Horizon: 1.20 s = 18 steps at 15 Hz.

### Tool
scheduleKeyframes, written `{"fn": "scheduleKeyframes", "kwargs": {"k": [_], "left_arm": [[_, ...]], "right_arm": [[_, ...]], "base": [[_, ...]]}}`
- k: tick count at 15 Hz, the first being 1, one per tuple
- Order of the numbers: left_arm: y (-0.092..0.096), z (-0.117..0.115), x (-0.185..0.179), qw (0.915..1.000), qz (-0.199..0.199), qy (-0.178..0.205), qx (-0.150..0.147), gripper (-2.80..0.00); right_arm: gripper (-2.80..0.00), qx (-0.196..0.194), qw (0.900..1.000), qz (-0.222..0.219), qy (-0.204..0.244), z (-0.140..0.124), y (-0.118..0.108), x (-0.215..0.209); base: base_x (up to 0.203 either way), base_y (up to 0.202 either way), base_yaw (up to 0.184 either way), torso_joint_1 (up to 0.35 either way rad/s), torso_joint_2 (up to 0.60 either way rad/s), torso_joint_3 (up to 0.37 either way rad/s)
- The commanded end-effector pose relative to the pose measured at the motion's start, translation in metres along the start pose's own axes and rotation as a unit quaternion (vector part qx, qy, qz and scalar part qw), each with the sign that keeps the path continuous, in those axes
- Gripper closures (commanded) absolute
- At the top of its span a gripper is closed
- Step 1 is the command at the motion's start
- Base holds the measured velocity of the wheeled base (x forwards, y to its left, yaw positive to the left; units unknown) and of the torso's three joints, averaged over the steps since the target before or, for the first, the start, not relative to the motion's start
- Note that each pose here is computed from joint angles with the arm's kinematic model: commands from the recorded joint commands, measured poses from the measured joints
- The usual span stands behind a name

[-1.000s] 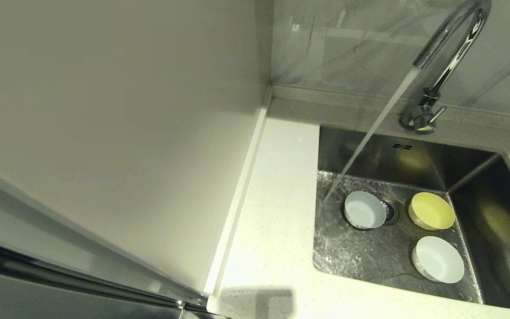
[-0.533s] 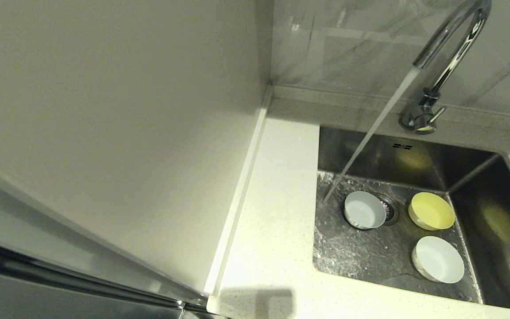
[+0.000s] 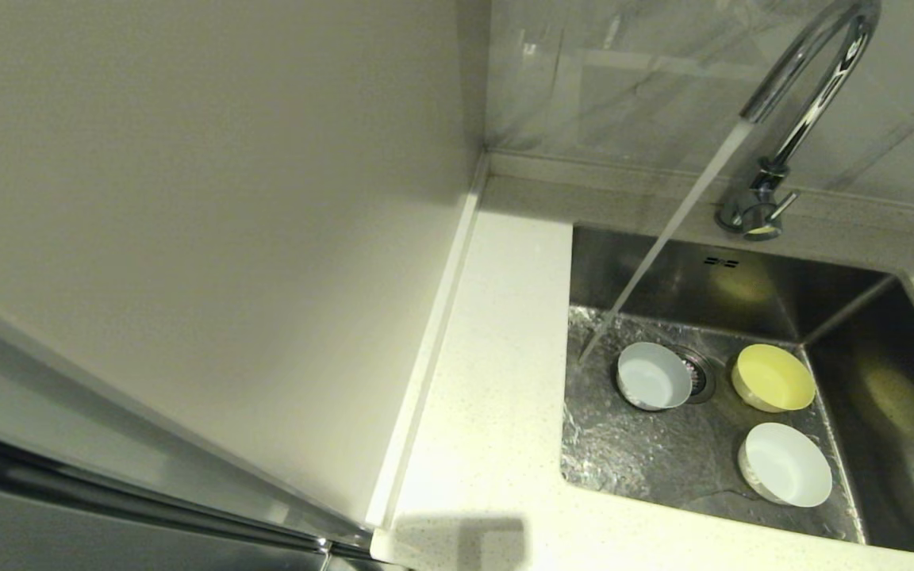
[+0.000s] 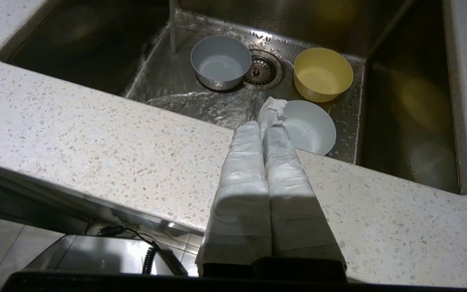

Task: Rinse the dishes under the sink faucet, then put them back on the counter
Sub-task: Wait for the water to rinse the bowl

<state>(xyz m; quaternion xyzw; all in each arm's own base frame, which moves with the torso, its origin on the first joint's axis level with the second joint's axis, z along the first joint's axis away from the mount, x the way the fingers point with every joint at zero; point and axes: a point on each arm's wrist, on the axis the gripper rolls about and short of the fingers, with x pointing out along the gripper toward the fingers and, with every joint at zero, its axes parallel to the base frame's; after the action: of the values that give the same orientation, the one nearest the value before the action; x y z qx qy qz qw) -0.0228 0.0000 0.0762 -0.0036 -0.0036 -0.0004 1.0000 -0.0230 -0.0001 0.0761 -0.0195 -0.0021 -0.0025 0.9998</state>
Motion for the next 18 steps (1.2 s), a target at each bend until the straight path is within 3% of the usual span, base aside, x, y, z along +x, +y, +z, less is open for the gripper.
{"fn": "scheduleKeyframes", "kwargs": {"k": [1, 18], "left_arm": [[0.0000, -0.0008, 0.0002, 1.0000, 0.000, 0.001, 0.000, 0.00], [0.0000, -0.0008, 0.0002, 1.0000, 0.000, 0.001, 0.000, 0.00]], "right_arm": [[0.00, 0.000, 1.000, 0.000, 0.001, 0.0000, 0.0000, 0.0001], [0.00, 0.000, 1.000, 0.000, 0.001, 0.0000, 0.0000, 0.0001]], "base": [[0.000, 0.000, 0.000, 0.000, 0.00, 0.000], [0.000, 0.000, 0.000, 0.000, 0.00, 0.000]]}}
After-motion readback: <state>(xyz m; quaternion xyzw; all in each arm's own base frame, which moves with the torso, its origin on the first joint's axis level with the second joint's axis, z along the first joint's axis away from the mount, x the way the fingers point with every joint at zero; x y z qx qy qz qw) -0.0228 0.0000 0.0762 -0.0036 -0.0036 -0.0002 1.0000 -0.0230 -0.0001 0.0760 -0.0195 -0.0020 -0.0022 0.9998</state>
